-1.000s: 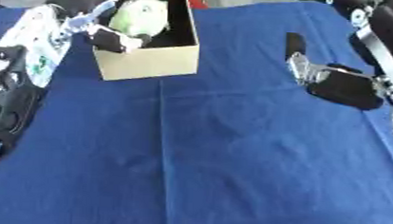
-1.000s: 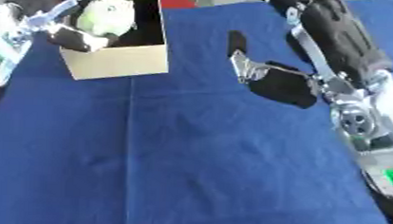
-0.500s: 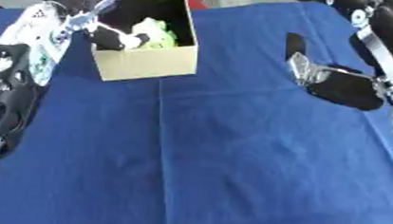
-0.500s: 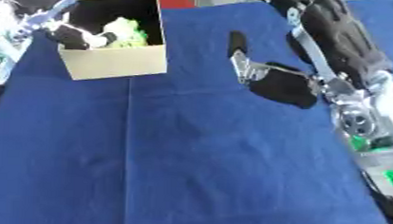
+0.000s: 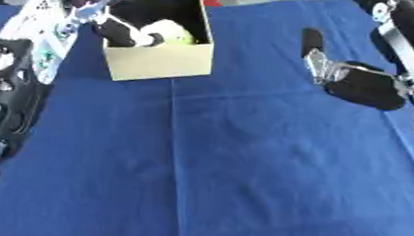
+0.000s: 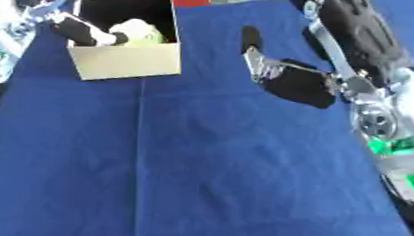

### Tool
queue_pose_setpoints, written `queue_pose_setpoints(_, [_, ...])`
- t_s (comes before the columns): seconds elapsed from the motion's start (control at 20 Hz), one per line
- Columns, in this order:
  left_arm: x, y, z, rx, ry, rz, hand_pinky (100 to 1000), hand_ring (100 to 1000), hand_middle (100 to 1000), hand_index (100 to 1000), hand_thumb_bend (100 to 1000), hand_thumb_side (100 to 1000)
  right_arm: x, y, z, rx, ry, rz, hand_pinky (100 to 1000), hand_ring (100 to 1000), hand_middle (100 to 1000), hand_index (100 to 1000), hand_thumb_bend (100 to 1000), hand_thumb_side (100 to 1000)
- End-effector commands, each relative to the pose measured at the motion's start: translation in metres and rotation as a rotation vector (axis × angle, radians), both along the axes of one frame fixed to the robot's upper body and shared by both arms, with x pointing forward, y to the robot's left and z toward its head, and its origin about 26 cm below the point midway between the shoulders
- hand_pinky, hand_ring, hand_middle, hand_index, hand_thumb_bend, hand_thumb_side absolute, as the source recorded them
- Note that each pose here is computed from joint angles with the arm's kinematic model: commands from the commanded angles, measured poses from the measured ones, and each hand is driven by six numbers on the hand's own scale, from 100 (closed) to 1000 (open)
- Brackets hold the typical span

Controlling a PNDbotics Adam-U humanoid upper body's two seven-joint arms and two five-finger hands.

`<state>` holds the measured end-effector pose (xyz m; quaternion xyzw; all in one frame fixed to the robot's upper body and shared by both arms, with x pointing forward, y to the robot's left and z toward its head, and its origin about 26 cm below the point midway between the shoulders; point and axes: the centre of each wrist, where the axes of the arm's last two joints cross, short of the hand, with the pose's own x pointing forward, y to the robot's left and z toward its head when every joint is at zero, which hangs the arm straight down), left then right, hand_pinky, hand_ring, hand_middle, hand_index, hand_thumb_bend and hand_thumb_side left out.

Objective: Pick up objects on the table and place them in the box.

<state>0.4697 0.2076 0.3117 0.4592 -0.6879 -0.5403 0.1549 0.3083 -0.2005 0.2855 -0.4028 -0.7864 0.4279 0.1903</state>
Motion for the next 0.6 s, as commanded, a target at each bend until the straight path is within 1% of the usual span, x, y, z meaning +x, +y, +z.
queue_pose_setpoints(0.05, [-0.015, 0.006, 0.021, 0.012, -0.034, -0.041, 644, 804, 767, 807, 550, 535, -0.003, -0.002, 0.007, 0.0, -0.031, -0.007, 937, 831, 775, 858, 100, 646])
queue_pose_setpoints(0.1, [-0.019, 0.005, 0.021, 0.01, -0.028, -0.058, 644, 801, 765, 805, 524, 539, -0.003, -0.002, 0.006, 0.001, -0.029, -0.008, 937, 831, 775, 858, 100, 642])
queue_pose_setpoints(0.2, [-0.028, 0.004, 0.023, -0.002, -0.015, -0.089, 642, 797, 762, 803, 509, 542, -0.003, -0.002, 0.006, 0.002, -0.029, -0.01, 937, 832, 775, 856, 100, 639])
queue_pose_setpoints(0.35, [-0.042, 0.005, 0.026, -0.023, 0.003, -0.13, 639, 791, 757, 799, 499, 540, -0.003, -0.001, 0.005, 0.002, -0.03, -0.01, 937, 833, 777, 856, 100, 639])
queue_pose_setpoints(0.5, [-0.056, 0.009, 0.024, -0.036, 0.034, -0.166, 631, 781, 747, 795, 486, 540, -0.003, -0.001, 0.005, -0.004, -0.032, -0.008, 938, 836, 779, 854, 100, 636])
queue_pose_setpoints(0.55, [-0.062, 0.01, 0.023, -0.035, 0.046, -0.176, 630, 780, 746, 794, 485, 541, -0.003, 0.0, 0.005, -0.006, -0.032, -0.008, 938, 836, 779, 854, 100, 635])
queue_pose_setpoints(0.6, [-0.067, 0.011, 0.022, -0.035, 0.055, -0.184, 628, 777, 744, 793, 525, 541, -0.003, 0.0, 0.005, -0.008, -0.032, -0.007, 938, 836, 780, 854, 100, 641])
